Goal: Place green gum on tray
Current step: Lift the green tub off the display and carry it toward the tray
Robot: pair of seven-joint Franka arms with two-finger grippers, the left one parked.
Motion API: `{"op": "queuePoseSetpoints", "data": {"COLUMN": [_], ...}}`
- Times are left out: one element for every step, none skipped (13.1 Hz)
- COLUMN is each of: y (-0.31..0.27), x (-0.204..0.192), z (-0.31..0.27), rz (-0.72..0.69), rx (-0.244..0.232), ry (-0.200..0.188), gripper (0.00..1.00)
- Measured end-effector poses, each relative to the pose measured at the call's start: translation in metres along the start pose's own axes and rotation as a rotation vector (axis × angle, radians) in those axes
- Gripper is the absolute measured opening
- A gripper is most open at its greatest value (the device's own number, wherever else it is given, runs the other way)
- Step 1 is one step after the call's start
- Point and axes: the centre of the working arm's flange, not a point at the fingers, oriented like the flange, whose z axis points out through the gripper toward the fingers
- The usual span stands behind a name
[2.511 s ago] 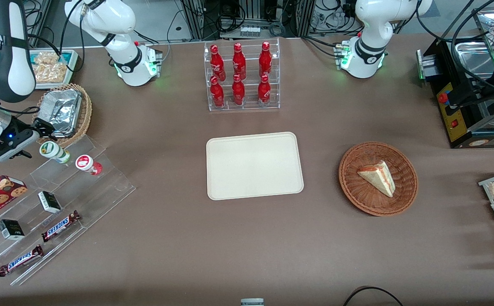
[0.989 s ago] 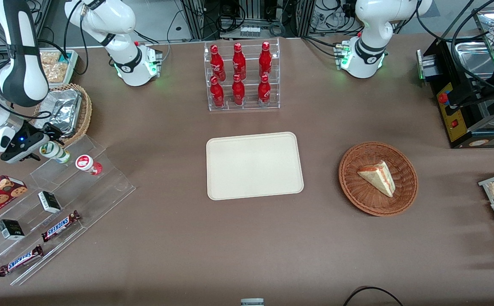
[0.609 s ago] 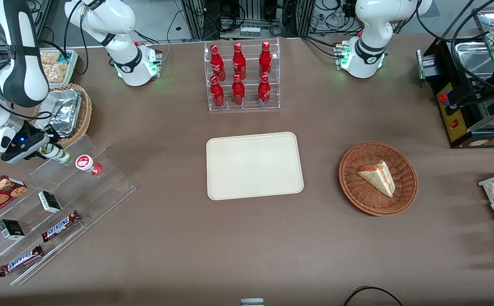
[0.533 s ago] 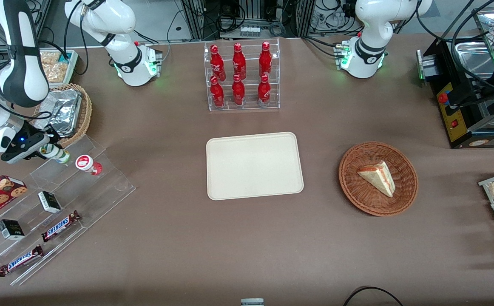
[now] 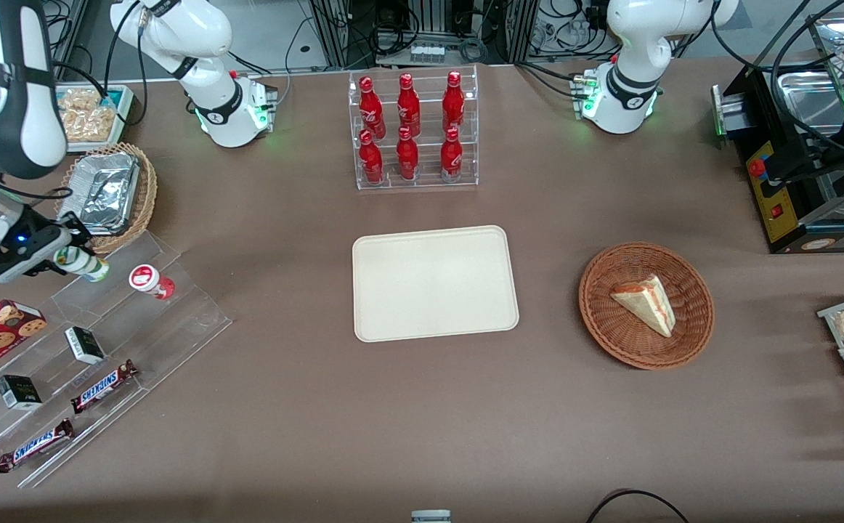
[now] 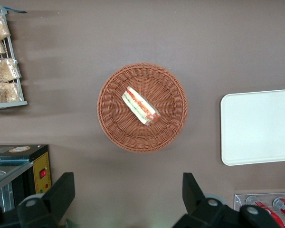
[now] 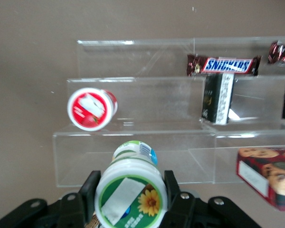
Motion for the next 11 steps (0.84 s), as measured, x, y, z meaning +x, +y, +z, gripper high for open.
{"op": "queuePoseSetpoints", "data": {"y": [-0.002,-0.007,-0.015,-0.024,-0.033,-0.045,-0.058,-0.074,-0.089,-0.106,-0.124], "x": [0.007,0.015,0.024,0.034,0.045,0.058,0.073,0.088,0.102,0.116,0.131], "z": [-0.015,-0.029,-0.040,-0.051,-0.061,-0.071,-0.081,-0.090,-0.099,-0.107,-0.114], "rz": [-0.001,0.005,0.014,0.022,0.033,0.053,0.072,0.093,0.115,0.139,0.163], "rx": [0.012,0.027,0.045,0.062,0.073,0.082,0.089,0.093,0.092,0.090,0.086], "ry": [-0.007,-0.017,-0.030,-0.044,-0.055,-0.067,-0.079,-0.090,-0.098,-0.104,-0.109], "gripper": [0.59,0.59,0.59,0.59,0.59,0.59,0.59,0.59,0.59,0.59,0.59]}}
